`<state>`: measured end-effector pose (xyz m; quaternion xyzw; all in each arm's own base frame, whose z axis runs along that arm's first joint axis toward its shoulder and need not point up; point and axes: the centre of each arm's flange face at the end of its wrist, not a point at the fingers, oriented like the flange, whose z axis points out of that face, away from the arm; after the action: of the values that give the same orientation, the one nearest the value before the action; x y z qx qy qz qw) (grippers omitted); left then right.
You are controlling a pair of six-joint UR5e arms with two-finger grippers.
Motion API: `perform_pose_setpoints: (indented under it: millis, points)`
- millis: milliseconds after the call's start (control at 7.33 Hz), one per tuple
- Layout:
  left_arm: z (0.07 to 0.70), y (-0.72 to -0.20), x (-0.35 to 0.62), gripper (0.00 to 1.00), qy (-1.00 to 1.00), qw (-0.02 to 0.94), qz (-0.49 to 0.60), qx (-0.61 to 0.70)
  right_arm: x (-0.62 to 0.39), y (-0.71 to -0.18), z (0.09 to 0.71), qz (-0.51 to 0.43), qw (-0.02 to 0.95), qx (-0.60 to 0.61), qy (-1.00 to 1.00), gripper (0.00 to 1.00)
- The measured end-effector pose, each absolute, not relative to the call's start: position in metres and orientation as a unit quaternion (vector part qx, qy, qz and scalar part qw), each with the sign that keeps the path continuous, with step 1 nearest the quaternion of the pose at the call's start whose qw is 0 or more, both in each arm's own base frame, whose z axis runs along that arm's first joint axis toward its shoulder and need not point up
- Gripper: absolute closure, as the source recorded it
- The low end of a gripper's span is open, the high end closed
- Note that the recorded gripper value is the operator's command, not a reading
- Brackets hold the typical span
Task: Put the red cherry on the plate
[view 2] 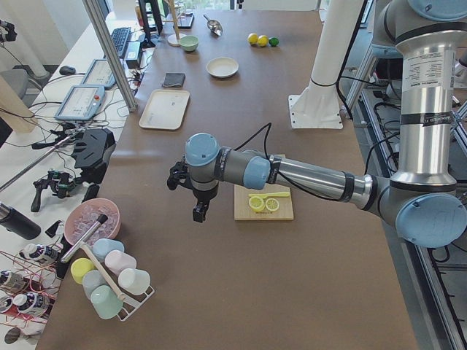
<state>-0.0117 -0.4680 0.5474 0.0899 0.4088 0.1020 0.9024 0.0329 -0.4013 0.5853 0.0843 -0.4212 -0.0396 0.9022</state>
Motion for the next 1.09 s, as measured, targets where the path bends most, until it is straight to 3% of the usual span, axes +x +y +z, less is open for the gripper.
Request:
perform_pose_setpoints:
  millis: [1091]
  points:
    - [0.539, -0.449, -0.015, 0.02, 0.408, 0.898, 0.114, 0.121, 0.007, -0.417, 0.571, -0.008, 0.906, 0.081, -0.415, 0.03]
